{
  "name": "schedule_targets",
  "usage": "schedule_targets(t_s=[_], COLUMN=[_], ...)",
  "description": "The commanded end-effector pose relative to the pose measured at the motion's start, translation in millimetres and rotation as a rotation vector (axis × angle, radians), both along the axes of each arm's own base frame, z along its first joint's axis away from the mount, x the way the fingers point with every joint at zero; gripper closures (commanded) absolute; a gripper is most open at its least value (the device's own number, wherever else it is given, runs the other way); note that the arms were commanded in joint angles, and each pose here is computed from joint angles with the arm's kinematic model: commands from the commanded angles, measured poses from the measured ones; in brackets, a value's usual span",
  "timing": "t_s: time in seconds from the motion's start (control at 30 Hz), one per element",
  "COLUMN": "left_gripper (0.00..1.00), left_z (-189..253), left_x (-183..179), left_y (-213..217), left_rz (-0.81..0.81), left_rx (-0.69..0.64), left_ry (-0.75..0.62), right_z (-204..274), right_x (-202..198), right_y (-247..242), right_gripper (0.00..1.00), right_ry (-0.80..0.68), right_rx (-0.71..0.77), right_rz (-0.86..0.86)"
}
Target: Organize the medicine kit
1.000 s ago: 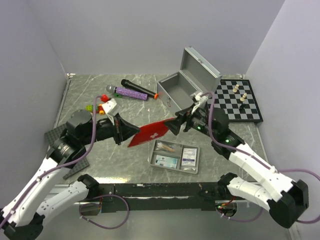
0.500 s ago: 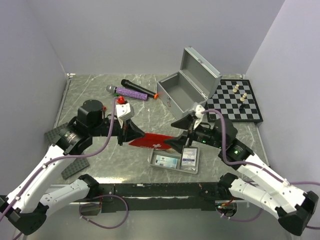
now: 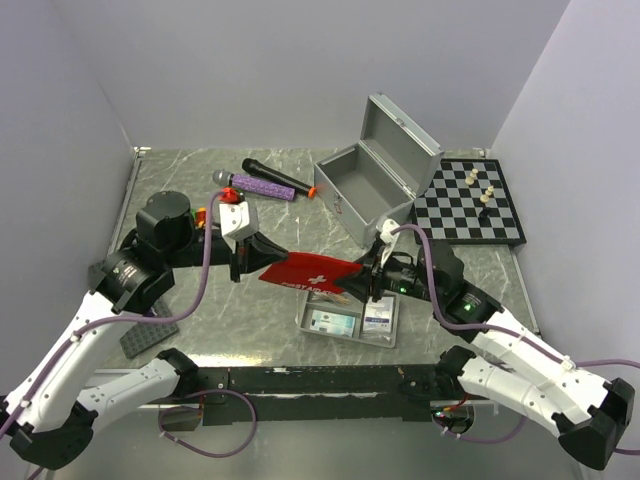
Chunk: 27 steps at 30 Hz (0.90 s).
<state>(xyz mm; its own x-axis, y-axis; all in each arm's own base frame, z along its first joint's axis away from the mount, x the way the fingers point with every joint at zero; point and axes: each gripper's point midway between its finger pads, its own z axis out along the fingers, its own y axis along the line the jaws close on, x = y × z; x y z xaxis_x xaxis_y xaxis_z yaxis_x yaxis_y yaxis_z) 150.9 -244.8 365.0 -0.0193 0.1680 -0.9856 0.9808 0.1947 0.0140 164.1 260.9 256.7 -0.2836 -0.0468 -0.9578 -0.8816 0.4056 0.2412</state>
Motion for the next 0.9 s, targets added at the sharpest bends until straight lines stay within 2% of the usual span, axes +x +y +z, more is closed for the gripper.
schedule_targets(t_s=[0.0, 0.07, 0.13, 0.17, 0.23, 0.3, 0.43, 0.5, 0.6, 0.87], left_gripper=[0.97, 0.80, 0.58, 0.47, 0.25, 0.14, 0.11, 0.11, 0.12, 0.14], left_z=[14.7, 14.5, 18.7, 23.1, 28.0, 32.3, 27.6, 19.3, 2.6, -36.9], left_x=[1.5, 14.8, 45.7, 70.0, 110.0, 128.7, 141.0, 142.7, 143.5, 141.5], left_y=[-5.4, -3.5, 7.5, 20.3, 58.8, 92.7, 134.3, 142.6, 134.6, 105.7], left_rz=[-0.025, 0.057, 0.261, 0.423, 0.763, 0.988, 1.255, 1.315, 1.298, 1.184], left_rx=[-0.039, -0.051, -0.081, -0.108, -0.177, -0.242, -0.330, -0.350, -0.366, -0.338], left_ry=[-0.055, -0.047, -0.033, -0.047, -0.025, -0.026, 0.029, 0.068, 0.140, 0.258], right_z=[30.5, 35.1, 39.7, 36.0, 33.6, 35.6, 44.0, 45.3, 42.3, 7.3], right_x=[-3.7, -1.8, 15.6, 29.8, 58.7, 82.3, 128.3, 148.2, 180.8, 245.1], right_y=[2.6, 2.1, -3.4, -10.2, -21.7, -35.3, -61.3, -69.2, -80.4, -86.4], right_gripper=[0.72, 0.82, 0.96, 1.00, 1.00, 1.00, 1.00, 1.00, 1.00, 1.00], right_ry=[-0.077, -0.068, -0.038, 0.005, 0.063, 0.127, 0.231, 0.272, 0.326, 0.459], right_rx=[0.122, 0.139, 0.128, 0.103, 0.076, 0.089, 0.117, 0.123, 0.087, 0.032], right_rz=[0.008, -0.011, -0.112, -0.201, -0.350, -0.486, -0.725, -0.798, -0.891, -0.916])
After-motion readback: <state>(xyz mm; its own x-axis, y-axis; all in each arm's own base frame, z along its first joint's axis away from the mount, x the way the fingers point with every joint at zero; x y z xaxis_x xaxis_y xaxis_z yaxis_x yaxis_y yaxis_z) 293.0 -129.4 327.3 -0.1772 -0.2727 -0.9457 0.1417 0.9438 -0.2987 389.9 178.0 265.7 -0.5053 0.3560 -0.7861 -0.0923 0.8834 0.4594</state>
